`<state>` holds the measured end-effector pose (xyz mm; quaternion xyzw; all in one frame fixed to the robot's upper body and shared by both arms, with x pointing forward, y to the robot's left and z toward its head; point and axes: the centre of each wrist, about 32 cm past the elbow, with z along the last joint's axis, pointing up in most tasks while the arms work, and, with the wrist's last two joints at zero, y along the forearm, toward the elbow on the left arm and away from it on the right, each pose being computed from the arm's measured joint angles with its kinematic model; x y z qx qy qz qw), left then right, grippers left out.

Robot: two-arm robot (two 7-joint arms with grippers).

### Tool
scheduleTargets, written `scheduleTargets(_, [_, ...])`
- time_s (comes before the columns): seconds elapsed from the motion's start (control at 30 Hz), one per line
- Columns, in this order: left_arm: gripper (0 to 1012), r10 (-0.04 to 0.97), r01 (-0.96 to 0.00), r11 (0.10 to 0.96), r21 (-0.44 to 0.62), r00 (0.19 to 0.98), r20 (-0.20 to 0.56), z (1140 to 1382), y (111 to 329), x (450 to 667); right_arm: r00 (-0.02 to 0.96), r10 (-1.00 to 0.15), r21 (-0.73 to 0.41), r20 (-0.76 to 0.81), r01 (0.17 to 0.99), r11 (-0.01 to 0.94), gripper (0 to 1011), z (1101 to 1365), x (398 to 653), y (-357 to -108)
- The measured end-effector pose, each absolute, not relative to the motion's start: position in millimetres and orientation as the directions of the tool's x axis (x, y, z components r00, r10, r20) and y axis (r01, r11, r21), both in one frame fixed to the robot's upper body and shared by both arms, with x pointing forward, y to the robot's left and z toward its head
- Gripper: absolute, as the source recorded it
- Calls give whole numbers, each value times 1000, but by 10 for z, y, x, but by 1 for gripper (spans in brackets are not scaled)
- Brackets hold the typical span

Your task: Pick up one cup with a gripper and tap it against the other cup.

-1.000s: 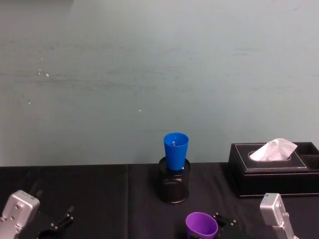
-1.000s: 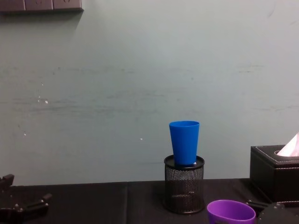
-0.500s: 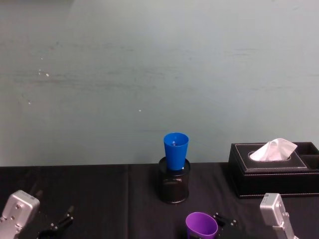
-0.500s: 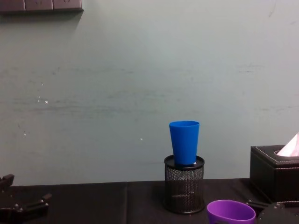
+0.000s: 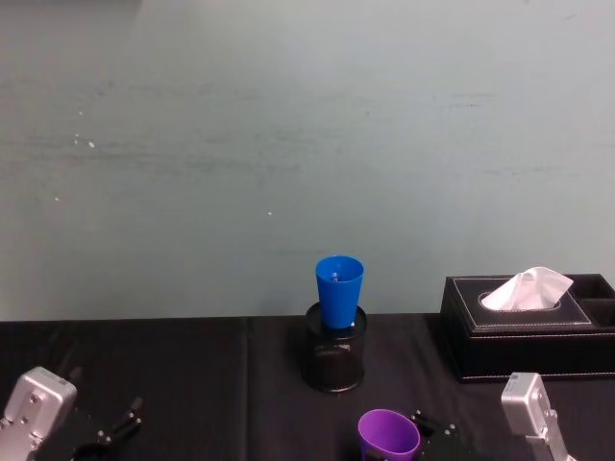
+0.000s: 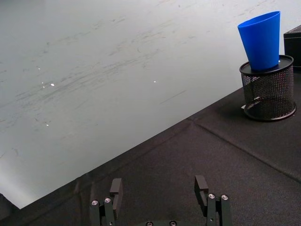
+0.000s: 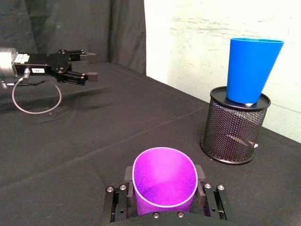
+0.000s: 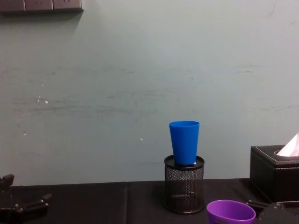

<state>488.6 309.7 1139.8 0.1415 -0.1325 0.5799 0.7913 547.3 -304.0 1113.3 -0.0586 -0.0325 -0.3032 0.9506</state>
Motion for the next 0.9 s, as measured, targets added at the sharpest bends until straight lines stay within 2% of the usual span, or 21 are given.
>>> scheduleTargets(0.2, [1000,880,-955,287,70,292,374,11398,3097,4886,814,-573,-92,97,580,809,733,11133,5473,-3040])
scheduleTargets(0.43, [1000,880,-955,287,70,292,374,11398,3097,4886,839,-534,-88,103,543,835,733,11159,5485,-3007])
scheduleTargets(0.9, [1000,880,-955,287,70,292,374,11398,3097,4886,855,-507,-27,110,512,858,733,11640,5464,-3018])
